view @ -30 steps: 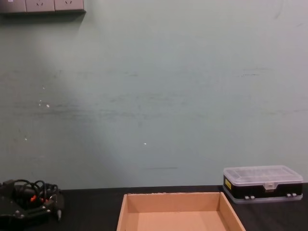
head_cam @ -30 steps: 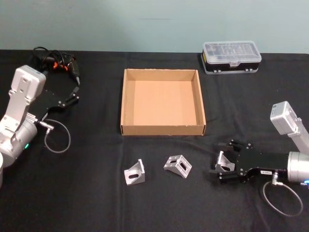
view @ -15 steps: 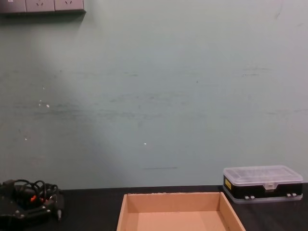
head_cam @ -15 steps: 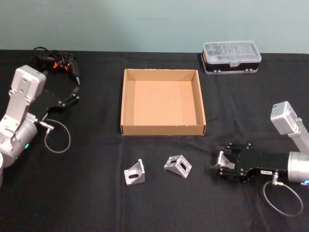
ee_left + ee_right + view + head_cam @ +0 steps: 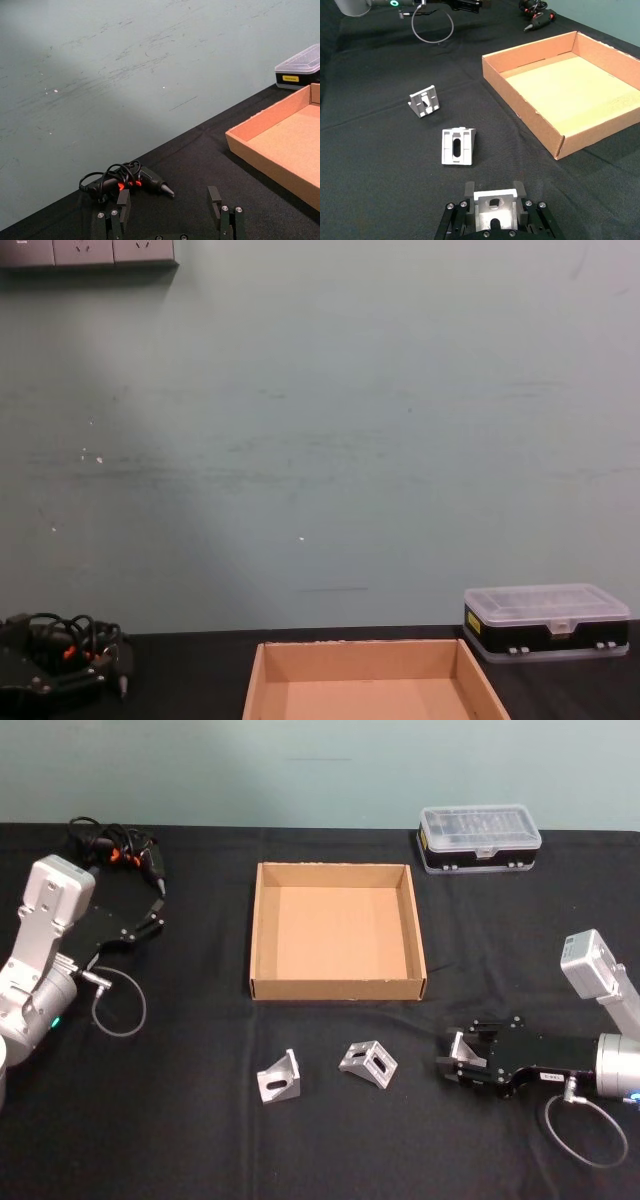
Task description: Use one hand to pick up the angle iron from the table and place it into the box.
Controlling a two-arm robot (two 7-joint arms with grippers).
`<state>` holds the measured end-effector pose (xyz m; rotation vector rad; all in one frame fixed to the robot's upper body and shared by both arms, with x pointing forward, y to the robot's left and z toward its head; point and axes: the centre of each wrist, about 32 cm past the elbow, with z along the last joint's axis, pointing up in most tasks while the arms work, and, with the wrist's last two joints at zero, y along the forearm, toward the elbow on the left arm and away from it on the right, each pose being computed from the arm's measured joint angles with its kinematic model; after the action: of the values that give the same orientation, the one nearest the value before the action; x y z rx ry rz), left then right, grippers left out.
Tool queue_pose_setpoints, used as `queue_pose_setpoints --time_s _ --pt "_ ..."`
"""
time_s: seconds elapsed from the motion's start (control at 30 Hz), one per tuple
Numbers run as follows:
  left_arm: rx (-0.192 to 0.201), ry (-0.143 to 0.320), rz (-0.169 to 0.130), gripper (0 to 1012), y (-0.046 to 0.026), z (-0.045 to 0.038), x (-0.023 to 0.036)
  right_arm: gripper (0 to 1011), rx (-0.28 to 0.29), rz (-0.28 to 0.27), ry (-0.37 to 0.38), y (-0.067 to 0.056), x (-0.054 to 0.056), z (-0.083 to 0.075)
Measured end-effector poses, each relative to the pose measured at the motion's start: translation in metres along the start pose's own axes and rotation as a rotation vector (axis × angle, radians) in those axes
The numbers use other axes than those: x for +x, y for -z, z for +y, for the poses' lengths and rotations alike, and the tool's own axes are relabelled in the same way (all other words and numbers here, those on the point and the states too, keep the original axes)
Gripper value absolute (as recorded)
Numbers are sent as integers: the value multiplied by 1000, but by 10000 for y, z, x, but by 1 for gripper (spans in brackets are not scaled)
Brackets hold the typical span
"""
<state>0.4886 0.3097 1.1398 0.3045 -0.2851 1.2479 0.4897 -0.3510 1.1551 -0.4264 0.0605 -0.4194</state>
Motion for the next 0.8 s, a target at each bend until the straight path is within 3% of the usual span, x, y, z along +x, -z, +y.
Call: queue_pose_setpoints --time_s 0.13,0.33,0.53,0.8 --pt "0 0 0 1000 0 0 0 453 6 0 3 -3 -3 -3" --pt "0 0 0 1000 0 0 0 456 91 12 55 -104 -16 -21" --pt "0 0 0 1000 0 0 0 456 176 31 102 -365 10 9" --pt "0 0 0 1000 0 0 0 456 189 61 206 -731 159 249"
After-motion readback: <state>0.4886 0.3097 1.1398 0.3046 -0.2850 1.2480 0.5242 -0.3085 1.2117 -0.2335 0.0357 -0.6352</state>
